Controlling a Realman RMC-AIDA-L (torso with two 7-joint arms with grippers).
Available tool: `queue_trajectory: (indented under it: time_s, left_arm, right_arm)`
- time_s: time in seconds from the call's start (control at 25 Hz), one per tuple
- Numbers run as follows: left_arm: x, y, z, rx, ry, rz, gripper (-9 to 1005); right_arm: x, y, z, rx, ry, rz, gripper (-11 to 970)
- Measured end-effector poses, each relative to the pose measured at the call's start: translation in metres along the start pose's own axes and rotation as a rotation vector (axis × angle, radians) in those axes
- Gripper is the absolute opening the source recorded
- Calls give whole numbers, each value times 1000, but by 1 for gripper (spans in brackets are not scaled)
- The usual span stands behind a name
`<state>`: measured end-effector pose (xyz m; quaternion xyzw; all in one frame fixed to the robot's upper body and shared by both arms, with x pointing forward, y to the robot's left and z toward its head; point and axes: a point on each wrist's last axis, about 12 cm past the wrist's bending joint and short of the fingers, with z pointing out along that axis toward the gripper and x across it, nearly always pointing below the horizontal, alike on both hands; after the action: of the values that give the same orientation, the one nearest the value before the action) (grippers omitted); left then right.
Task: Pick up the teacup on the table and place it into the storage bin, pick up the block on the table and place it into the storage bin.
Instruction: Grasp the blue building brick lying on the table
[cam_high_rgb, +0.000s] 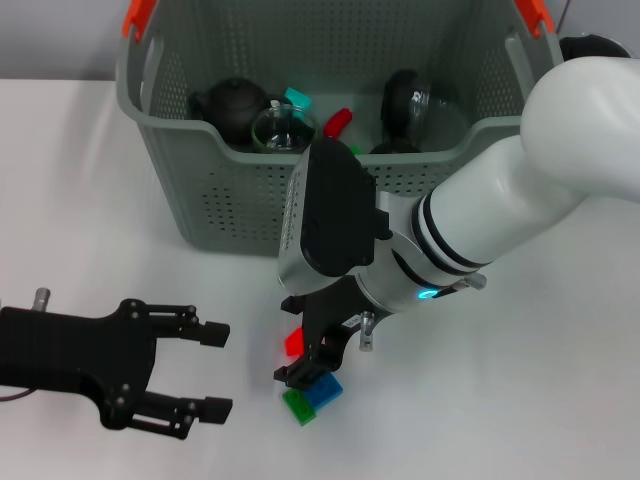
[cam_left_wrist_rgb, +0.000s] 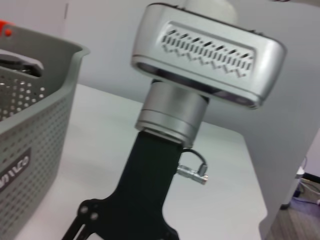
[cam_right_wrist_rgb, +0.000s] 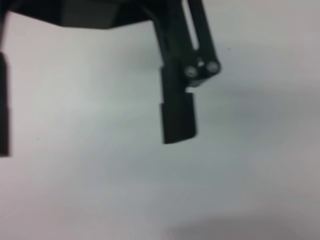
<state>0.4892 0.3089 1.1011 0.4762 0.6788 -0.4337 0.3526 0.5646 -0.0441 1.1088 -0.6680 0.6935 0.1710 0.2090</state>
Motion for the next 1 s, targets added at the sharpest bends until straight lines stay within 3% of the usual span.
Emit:
queue_trajectory:
  time_s: [1.0]
  left_arm:
    - [-2, 0, 3, 15, -11, 3, 809]
  right_arm:
    - [8, 1, 11, 50, 3, -14, 882]
